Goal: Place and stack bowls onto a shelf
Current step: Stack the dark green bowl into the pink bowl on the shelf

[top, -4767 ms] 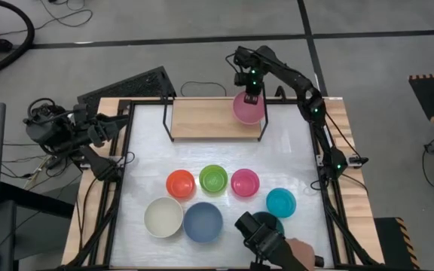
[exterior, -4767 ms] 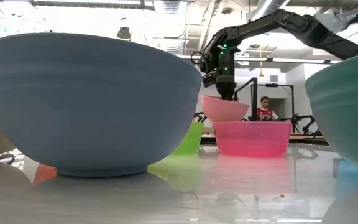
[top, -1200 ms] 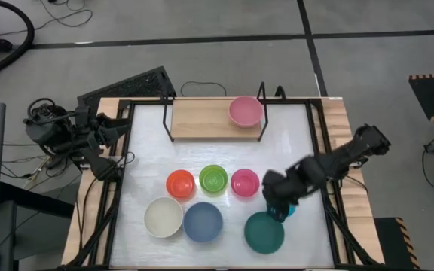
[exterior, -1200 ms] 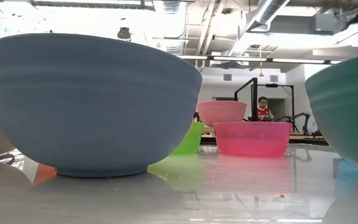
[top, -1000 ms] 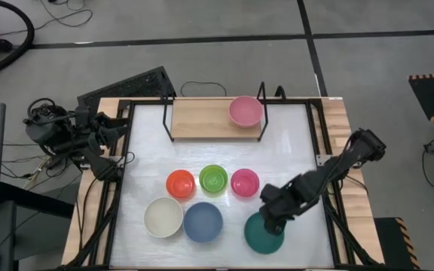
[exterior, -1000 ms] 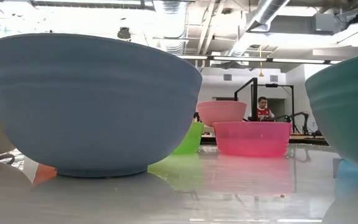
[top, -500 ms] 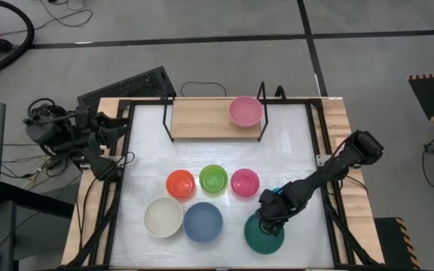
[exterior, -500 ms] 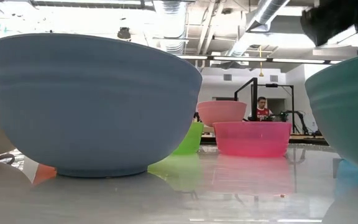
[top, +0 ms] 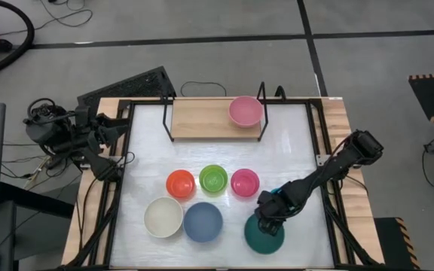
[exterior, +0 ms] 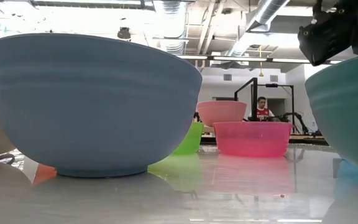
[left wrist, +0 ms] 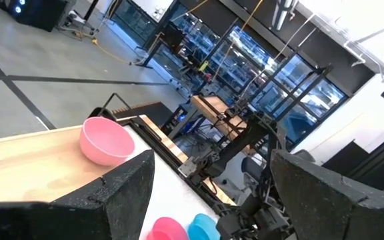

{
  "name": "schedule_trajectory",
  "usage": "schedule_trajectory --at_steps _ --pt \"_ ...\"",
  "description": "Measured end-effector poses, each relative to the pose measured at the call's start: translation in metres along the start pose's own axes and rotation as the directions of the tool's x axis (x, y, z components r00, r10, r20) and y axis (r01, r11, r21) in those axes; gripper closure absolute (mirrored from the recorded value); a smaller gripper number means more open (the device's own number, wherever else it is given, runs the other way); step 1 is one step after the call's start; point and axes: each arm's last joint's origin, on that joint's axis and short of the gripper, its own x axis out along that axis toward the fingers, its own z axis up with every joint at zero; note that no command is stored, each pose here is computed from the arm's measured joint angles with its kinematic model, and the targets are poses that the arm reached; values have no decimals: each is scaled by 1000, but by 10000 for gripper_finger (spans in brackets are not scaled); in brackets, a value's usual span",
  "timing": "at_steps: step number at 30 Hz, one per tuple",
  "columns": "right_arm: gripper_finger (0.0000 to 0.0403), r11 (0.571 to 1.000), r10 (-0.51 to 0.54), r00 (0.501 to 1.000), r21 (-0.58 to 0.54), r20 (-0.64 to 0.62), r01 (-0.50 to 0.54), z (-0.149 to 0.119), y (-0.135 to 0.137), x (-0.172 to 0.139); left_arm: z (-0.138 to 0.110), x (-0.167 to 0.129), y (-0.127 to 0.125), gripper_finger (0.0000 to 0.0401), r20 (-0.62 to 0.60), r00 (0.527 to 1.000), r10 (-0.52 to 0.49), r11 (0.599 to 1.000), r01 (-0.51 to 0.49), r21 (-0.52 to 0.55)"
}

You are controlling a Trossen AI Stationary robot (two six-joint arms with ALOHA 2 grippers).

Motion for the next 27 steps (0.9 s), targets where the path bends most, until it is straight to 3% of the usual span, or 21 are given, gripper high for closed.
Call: schedule_trajectory --at_steps 3,4,14,27 --pt "373 1000 3 1000 -25 -2 -3 0 0 0 0 0 0 118 1 1000 2 1000 -2 0" --pt "378 1000 1 1000 -15 -4 -2 0 0 0 0 0 0 118 5 1000 7 1000 -7 0" --pt "376 999 43 999 -27 -9 -44 4 9 -16 0 0 1 118 12 1000 16 1000 -16 -1" --pt "376 991 55 997 -126 52 -49 30 0 -115 0 0 1 118 12 1000 16 1000 -16 0"
